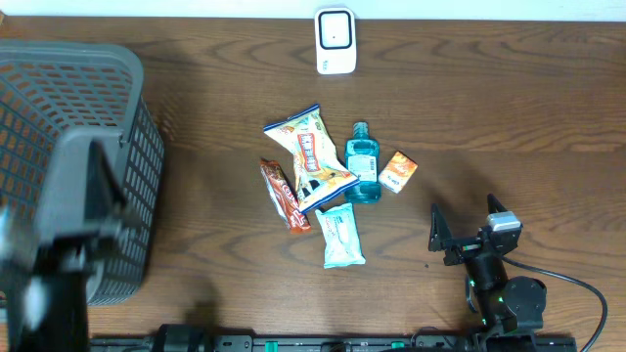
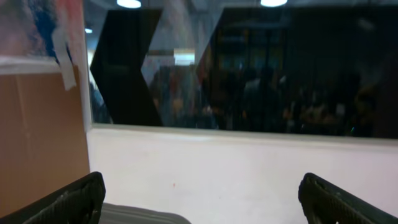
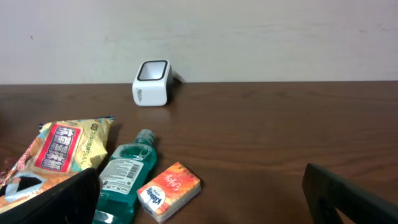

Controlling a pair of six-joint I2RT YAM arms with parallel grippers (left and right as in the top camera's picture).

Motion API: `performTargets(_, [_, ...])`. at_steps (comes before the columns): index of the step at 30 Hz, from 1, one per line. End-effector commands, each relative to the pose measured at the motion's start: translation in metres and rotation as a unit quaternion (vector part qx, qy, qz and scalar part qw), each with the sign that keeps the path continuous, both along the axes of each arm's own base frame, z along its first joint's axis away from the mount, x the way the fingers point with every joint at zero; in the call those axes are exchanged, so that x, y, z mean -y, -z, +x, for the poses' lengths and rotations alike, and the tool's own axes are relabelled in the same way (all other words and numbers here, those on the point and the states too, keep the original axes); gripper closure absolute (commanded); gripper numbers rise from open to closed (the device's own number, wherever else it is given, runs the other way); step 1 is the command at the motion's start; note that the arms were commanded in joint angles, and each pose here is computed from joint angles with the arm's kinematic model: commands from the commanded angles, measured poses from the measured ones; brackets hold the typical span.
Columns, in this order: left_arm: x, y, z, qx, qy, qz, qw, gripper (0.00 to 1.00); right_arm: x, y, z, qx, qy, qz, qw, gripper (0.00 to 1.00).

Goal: Scan the item barcode

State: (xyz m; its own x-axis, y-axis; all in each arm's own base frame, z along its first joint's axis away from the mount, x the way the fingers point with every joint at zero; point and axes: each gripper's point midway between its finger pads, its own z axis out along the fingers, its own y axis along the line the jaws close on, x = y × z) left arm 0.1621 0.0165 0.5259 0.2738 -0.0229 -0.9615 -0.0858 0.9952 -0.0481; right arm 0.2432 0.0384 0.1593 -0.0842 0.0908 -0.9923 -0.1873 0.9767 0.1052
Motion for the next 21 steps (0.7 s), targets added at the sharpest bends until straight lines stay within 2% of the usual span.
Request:
performTargets(1, [0.018, -0.005, -0.039, 0.036, 0.052, -0.012, 0.998, 0.01, -0.001, 0.000, 0.000, 0.001, -0.001, -0.004, 1.000, 0.01])
performTargets(6, [0.033, 0.009, -0.086, 0.051, 0.040, 0.006, 0.998, 0.01, -0.001, 0.000, 0.000, 0.001, -0.001, -0.004, 1.000, 0.01])
performTargets(11, [0.044, 0.011, -0.125, 0.091, 0.075, -0.025, 0.993, 0.01, -0.001, 0.000, 0.000, 0.001, -0.001, -0.004, 1.000, 0.01])
performTargets(15, [0.056, 0.021, -0.136, 0.097, 0.118, -0.026, 0.988, 0.01, -0.001, 0.000, 0.000, 0.001, -0.001, -0.004, 1.000, 0.01])
performTargets(18, [0.070, 0.033, -0.134, 0.085, 0.166, -0.023, 0.982, 0.01, -0.001, 0.000, 0.000, 0.001, -0.001, -0.004, 1.000, 0.01])
performTargets(21, [0.073, 0.041, -0.130, 0.079, 0.184, -0.022, 0.979, 0.01, -0.001, 0.000, 0.000, 0.001, -0.001, -0.004, 1.000, 0.01])
